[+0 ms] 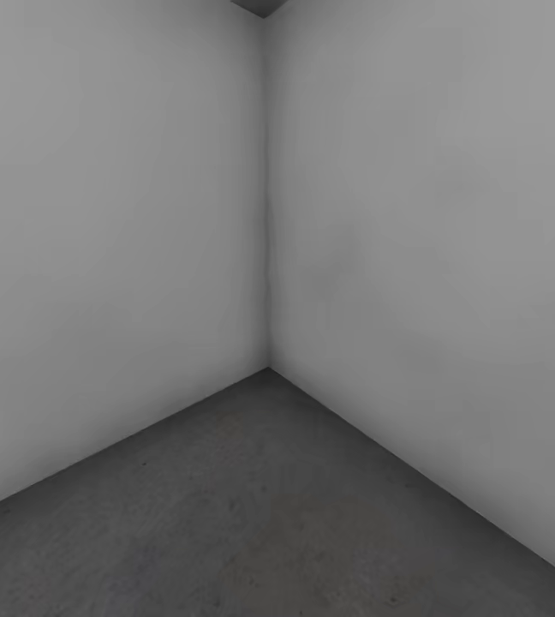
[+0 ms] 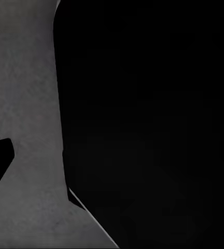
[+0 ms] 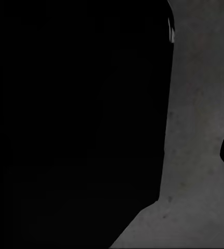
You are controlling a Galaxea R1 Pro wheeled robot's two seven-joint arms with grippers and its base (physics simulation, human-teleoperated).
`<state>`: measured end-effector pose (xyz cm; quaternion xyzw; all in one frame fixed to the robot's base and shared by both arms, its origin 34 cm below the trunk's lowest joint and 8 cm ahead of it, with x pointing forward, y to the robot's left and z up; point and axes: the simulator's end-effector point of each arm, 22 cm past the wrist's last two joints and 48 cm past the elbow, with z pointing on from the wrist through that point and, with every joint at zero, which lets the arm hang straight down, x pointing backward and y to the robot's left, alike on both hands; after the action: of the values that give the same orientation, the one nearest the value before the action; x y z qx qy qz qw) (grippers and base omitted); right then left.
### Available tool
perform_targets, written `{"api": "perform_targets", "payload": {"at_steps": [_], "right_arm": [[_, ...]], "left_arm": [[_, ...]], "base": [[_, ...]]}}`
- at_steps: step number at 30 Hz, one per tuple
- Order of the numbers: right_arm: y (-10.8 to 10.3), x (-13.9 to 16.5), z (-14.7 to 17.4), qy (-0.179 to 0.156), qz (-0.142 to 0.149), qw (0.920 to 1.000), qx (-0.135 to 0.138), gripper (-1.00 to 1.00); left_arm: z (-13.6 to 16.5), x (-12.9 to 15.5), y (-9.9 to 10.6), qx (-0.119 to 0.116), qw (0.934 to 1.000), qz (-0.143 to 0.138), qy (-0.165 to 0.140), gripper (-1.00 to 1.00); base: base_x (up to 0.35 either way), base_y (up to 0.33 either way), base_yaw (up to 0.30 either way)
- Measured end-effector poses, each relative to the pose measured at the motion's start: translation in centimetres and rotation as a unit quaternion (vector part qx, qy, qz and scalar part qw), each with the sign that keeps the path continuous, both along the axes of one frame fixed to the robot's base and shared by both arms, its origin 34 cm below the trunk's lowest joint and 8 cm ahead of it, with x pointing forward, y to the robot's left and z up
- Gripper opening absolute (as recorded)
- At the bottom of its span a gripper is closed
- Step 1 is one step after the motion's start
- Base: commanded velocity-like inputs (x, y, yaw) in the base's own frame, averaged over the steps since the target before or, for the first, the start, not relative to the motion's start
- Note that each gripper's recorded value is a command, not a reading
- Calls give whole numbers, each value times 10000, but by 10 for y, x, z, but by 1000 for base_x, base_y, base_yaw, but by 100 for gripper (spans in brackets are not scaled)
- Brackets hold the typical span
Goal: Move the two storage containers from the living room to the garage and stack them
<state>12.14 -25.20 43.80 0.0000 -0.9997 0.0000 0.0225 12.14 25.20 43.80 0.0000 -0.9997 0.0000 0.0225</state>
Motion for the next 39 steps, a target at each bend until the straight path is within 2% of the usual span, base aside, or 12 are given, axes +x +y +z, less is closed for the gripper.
{"api": "perform_targets", "payload": {"at_steps": [4, 15, 32, 39], "right_arm": [[-1, 3, 0, -42, 43, 10000, -11, 100], [3, 6, 0, -121, 80, 9999, 15, 100], [0, 9, 0, -176, -44, 9998, -9, 100], [-2, 8, 0, -171, -48, 9998, -18, 100]], "left_arm": [[0, 16, -4, -29, 9997, 94, -209, 100], [0, 22, -2, -22, 9996, 57, -271, 100], [0, 24, -4, -33, 9995, 73, -294, 100], [0, 26, -16, -110, 9993, 71, -343, 100]], "base": [[0, 0, 0], [0, 0, -35], [0, 0, -275], [0, 0, -290]]}}
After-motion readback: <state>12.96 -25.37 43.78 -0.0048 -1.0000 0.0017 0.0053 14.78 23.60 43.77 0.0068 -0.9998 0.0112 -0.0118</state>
